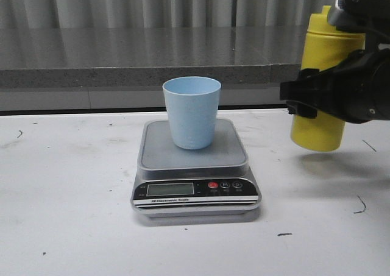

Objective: Pour seasoning into cup on scale with both arms
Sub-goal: 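Lower the yellow bottle upright onto the table with the right gripper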

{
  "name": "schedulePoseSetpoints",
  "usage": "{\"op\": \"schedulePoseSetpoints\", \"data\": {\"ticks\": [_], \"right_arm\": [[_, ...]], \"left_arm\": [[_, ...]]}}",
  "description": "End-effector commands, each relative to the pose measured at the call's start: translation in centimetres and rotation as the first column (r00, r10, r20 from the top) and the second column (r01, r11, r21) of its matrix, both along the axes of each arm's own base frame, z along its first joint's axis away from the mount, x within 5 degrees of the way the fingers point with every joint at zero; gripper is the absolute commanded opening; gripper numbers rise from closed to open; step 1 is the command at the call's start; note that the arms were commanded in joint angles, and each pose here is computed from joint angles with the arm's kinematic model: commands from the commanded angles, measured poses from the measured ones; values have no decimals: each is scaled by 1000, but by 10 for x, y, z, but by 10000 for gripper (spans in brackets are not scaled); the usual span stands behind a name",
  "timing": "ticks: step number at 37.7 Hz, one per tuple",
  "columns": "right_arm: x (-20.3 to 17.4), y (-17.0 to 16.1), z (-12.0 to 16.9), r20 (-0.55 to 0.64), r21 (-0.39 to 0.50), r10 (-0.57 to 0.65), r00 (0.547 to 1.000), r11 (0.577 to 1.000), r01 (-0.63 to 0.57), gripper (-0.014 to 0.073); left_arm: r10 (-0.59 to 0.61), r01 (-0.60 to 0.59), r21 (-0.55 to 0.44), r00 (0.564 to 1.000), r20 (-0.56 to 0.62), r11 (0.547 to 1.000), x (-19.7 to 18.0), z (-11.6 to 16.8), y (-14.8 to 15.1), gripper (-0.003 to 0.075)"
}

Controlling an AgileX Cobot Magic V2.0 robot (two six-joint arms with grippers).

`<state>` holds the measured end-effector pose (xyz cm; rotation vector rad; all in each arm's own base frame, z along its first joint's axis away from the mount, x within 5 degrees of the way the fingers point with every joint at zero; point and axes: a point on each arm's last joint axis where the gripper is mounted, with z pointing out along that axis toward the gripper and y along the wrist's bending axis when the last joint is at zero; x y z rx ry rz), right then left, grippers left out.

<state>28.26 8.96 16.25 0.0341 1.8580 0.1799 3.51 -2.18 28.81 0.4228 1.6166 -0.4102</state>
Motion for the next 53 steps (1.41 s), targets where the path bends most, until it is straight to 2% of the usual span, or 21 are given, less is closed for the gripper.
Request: {"op": "schedulePoseSetpoints", "data": {"ticks": [1, 6, 11, 13, 15, 19, 21, 23, 27, 32, 40, 43, 45, 47, 52, 53], "right_arm": [[8, 1, 18, 199, 9, -5, 980, 1000, 4, 109], [12, 2, 0, 173, -15, -7, 985, 1000, 10, 109], [12, 4, -5, 165, -31, 18, 986, 999, -14, 113], [12, 5, -5, 162, -35, 29, 986, 999, -23, 141], [12, 5, -5, 164, -36, 31, 986, 999, -25, 206], [9, 3, -6, 174, -39, 28, 984, 999, -22, 478], [7, 2, -8, 167, -42, 29, 986, 999, -22, 588], [4, 1, -10, 160, -46, 29, 987, 999, -22, 655], [-4, -2, -14, 159, -57, 28, 987, 998, -19, 660], [-25, -10, -16, 238, -83, 43, 970, 996, -24, 660], [-66, -12, -37, 100, -147, 207, 973, 971, -191, 660], [-77, -17, -43, 54, -156, 207, 977, 968, -197, 621], [-83, -20, -46, 32, -158, 205, 978, 968, -197, 551], [-88, -22, -48, 15, -161, 205, 979, 967, -200, 414], [-99, -26, -52, -24, -168, 206, 978, 964, -207, -25], [-100, -27, -52, -27, -168, 206, 978, 964, -207, -81]], "left_arm": [[3, 2, -67, 997, 80, 998, -1, 16, 0, -20], [3, 2, -67, 997, 80, 998, -1, 16, 0, -20], [3, 2, -67, 997, 80, 998, -1, 16, 0, -20], [3, 2, -67, 997, 80, 998, -1, 16, 0, -20], [3, 2, -67, 997, 80, 998, -1, 16, 0, -20], [3, 2, -67, 997, 80, 998, -1, 16, 0, -20], [3, 2, -67, 997, 80, 998, -1, 16, 0, -20], [3, 2, -67, 997, 80, 998, -1, 16, 0, -20], [3, 2, -67, 997, 80, 998, -1, 16, 0, -20], [3, 2, -67, 997, 80, 998, -1, 16, 0, -20], [3, 2, -67, 997, 80, 998, -1, 16, 0, -20], [3, 2, -67, 997, 80, 998, -1, 16, 0, -20], [3, 2, -67, 997, 80, 998, -1, 16, 0, -20], [3, 2, -67, 997, 80, 998, -1, 16, 0, -20], [3, 2, -67, 997, 80, 998, -1, 16, 0, -20], [3, 2, -67, 997, 80, 998, -1, 16, 0, -20]]}}
